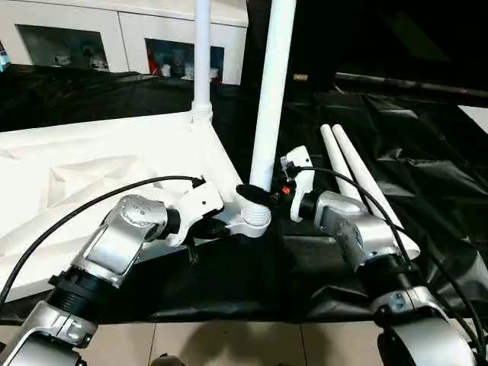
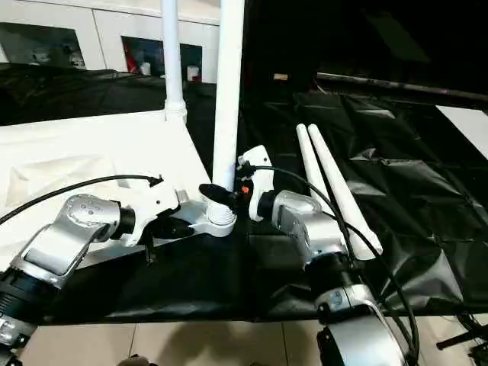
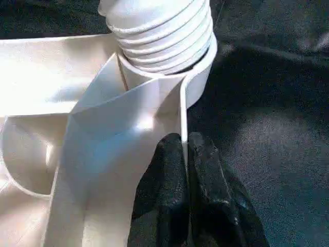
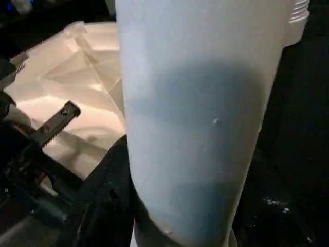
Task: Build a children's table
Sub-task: Insert table leg to table base
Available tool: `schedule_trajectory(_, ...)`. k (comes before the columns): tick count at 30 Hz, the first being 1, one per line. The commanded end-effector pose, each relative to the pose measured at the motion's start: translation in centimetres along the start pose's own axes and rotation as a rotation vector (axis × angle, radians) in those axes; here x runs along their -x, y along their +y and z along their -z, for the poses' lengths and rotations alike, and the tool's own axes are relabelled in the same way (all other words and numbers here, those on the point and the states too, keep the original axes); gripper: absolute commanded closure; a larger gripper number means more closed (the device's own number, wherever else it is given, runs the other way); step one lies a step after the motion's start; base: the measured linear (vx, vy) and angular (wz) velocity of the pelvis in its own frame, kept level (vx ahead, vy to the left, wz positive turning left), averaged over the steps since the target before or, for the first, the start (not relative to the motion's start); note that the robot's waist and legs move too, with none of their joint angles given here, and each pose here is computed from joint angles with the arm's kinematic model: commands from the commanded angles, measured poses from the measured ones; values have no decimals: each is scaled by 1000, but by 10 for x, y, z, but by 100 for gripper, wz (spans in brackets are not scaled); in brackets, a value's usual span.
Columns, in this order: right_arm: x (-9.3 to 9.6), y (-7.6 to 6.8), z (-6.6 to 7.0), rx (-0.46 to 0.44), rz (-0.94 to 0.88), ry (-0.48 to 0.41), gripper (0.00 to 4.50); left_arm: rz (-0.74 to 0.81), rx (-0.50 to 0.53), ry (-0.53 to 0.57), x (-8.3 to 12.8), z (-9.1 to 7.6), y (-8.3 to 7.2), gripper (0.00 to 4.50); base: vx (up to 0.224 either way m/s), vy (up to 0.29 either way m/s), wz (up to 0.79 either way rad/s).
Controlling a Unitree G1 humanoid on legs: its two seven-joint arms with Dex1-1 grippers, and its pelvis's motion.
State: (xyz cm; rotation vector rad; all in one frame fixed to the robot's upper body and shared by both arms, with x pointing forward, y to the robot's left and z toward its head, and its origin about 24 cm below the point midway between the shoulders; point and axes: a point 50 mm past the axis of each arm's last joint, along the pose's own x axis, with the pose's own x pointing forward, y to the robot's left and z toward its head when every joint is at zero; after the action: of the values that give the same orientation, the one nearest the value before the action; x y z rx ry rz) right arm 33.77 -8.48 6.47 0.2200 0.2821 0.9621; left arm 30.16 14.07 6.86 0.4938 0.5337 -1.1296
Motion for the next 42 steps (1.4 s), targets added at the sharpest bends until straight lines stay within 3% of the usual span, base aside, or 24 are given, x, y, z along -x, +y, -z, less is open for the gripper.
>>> schedule_trajectory(1,4,-7,6,-41,35,-8,259,12,-44,-40,-3,-13,0,450,0,0,0)
schedule_trajectory(12,10,-14,36,-160,109,-99,259,-12,-44,-25,1,-12,5,450,0,0,0)
schedule_trajectory(28,16,-9,73,-207,222,-203,259,-53,-58,-19,11,-15,11,450,0,0,0)
schedule_trajectory(42,38,-14,64,-70,255,-284,259,-73,-65,-7,10,-12,14,450,0,0,0)
